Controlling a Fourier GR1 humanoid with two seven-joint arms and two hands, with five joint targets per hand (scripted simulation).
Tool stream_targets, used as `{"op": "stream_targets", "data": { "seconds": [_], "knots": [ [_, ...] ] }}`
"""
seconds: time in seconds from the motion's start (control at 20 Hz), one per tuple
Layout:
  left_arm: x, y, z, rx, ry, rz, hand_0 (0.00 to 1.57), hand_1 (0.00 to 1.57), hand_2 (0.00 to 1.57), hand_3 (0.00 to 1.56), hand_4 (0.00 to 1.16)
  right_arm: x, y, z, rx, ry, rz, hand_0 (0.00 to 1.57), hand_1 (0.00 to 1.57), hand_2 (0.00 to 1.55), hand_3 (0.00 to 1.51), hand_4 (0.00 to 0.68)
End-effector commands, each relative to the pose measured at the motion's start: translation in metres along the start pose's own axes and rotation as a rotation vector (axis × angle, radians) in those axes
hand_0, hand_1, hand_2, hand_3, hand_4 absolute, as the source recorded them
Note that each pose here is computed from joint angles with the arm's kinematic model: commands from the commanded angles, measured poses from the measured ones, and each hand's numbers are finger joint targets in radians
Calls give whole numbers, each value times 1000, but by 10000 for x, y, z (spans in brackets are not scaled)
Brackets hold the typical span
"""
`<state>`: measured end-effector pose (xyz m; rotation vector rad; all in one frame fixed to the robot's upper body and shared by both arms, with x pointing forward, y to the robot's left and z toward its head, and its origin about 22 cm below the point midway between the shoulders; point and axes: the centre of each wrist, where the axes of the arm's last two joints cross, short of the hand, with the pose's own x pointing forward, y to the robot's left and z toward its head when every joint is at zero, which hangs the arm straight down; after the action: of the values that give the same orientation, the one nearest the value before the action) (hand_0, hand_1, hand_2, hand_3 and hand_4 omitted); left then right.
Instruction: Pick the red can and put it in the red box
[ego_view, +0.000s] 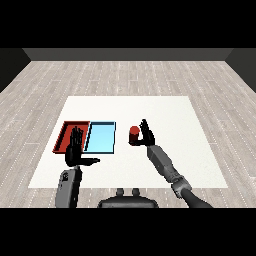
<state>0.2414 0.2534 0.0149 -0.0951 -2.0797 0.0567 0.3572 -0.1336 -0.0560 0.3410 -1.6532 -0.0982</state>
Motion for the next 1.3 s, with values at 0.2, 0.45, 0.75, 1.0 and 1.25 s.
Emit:
{"op": "stream_targets", "data": {
  "seconds": [0.2,0.45,0.75,1.0,1.25],
  "knots": [
    [-151,104,60,0,3,-1,0,0,0,0,0,-73,-27,-35,-10,14,7,0,0,0,0,0],
    [-45,-22,-108,3,-4,3,0,0,0,0,0,-101,-6,59,-2,2,17,0,0,0,0,0],
    [45,-28,-120,15,-12,-13,0,0,0,0,0,-73,135,-53,-6,37,-5,0,0,0,0,0],
    [-67,144,54,12,6,10,0,0,0,0,0,-1,203,-151,6,42,10,0,0,0,0,0],
    [12,-57,84,5,-19,-2,0,0,0,0,0,-178,139,64,8,36,16,0,0,0,0,0]
  ]
}}
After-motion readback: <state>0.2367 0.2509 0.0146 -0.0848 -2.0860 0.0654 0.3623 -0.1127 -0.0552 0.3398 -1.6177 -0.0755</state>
